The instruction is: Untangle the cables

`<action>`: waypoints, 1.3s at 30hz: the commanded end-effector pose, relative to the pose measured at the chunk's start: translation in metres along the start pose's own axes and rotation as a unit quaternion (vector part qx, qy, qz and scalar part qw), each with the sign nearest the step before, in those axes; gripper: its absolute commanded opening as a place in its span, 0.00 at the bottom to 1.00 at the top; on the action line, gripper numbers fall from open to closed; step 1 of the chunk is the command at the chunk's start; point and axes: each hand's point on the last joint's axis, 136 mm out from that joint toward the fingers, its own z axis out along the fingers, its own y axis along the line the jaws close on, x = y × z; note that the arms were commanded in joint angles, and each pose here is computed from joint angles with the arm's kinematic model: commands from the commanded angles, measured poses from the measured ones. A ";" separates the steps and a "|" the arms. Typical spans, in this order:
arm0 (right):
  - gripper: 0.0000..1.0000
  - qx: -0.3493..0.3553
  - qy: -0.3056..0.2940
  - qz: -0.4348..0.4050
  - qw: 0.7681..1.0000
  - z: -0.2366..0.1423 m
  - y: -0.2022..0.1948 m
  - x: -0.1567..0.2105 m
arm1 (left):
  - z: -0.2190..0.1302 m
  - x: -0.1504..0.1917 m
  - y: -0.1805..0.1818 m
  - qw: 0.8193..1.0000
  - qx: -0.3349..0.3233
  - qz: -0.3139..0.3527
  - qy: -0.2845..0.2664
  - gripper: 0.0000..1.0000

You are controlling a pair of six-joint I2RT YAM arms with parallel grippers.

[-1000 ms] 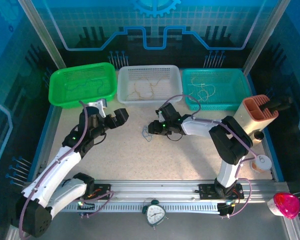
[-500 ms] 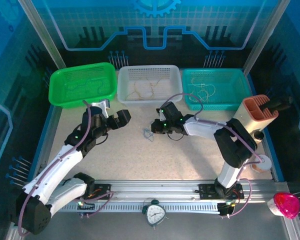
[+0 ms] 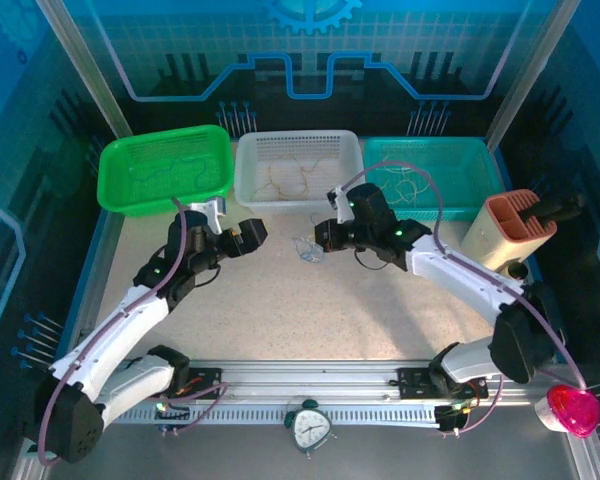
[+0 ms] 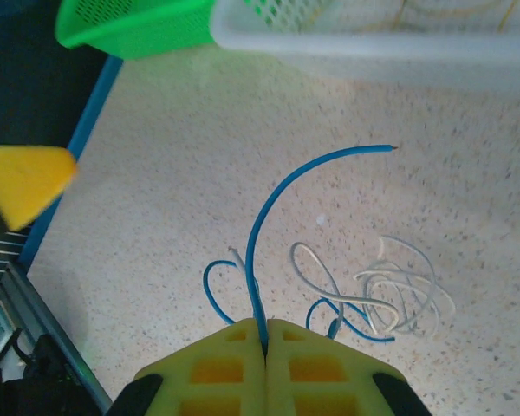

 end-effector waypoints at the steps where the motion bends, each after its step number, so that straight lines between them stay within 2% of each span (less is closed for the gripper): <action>1: 0.00 -0.005 -0.023 -0.030 0.999 -0.033 0.012 -0.020 | -0.005 -0.012 -0.037 0.998 0.068 0.000 -0.003 0.99; 7: 0.00 -0.021 -0.052 -0.040 0.998 -0.062 0.026 -0.038 | -0.009 -0.017 -0.071 0.992 0.124 0.024 -0.002 0.96; 15: 0.00 -0.049 -0.076 -0.042 0.995 -0.087 0.042 -0.049 | -0.013 -0.019 -0.113 0.980 0.197 0.034 0.005 0.77; 19: 0.00 -0.052 -0.085 -0.045 0.994 -0.094 0.045 -0.053 | -0.016 -0.022 -0.129 0.975 0.220 -0.018 0.002 0.73; 23: 0.00 -0.051 -0.090 -0.046 0.994 -0.096 0.046 -0.055 | -0.018 -0.020 -0.136 0.966 0.231 -0.118 0.006 0.73; 25: 0.00 -0.052 -0.092 -0.046 0.993 -0.096 0.046 -0.056 | -0.018 -0.015 -0.141 0.962 0.232 -0.142 0.014 0.73; 30: 0.00 -0.055 -0.093 -0.045 0.993 -0.093 0.046 -0.056 | -0.020 -0.005 -0.154 0.962 0.227 -0.152 0.017 0.71; 33: 0.00 -0.056 -0.091 -0.043 0.993 -0.091 0.045 -0.055 | -0.015 -0.002 -0.156 0.962 0.225 -0.151 0.019 0.65; 39: 0.00 -0.061 -0.085 -0.038 0.994 -0.085 0.043 -0.050 | 0.000 0.009 -0.159 0.963 0.220 -0.150 0.038 0.61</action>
